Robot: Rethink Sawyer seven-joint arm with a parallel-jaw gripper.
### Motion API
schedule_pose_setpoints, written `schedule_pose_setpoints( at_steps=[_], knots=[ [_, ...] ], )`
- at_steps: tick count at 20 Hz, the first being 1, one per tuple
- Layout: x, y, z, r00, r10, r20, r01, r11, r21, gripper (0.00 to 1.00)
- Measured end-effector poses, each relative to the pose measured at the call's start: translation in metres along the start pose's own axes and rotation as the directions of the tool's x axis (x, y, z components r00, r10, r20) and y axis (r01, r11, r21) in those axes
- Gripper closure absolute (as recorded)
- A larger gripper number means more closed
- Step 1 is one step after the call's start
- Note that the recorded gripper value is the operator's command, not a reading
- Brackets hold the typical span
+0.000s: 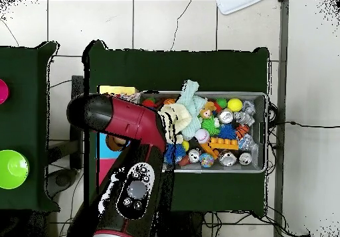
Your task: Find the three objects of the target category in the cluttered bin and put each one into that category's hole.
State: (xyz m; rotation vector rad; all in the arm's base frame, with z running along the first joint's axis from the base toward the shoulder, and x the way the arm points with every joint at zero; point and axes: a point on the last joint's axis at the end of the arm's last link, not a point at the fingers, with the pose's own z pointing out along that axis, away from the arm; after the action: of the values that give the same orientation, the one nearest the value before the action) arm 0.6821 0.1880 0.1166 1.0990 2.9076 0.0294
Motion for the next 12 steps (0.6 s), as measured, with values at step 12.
schedule_pose_setpoints(
  at_steps=[12],
  knots=[
    [-0.003, 0.011, 0.002, 0.9993, 0.037, 0.01, -0.036, 0.9984, -0.044, 1.0]
  ],
)
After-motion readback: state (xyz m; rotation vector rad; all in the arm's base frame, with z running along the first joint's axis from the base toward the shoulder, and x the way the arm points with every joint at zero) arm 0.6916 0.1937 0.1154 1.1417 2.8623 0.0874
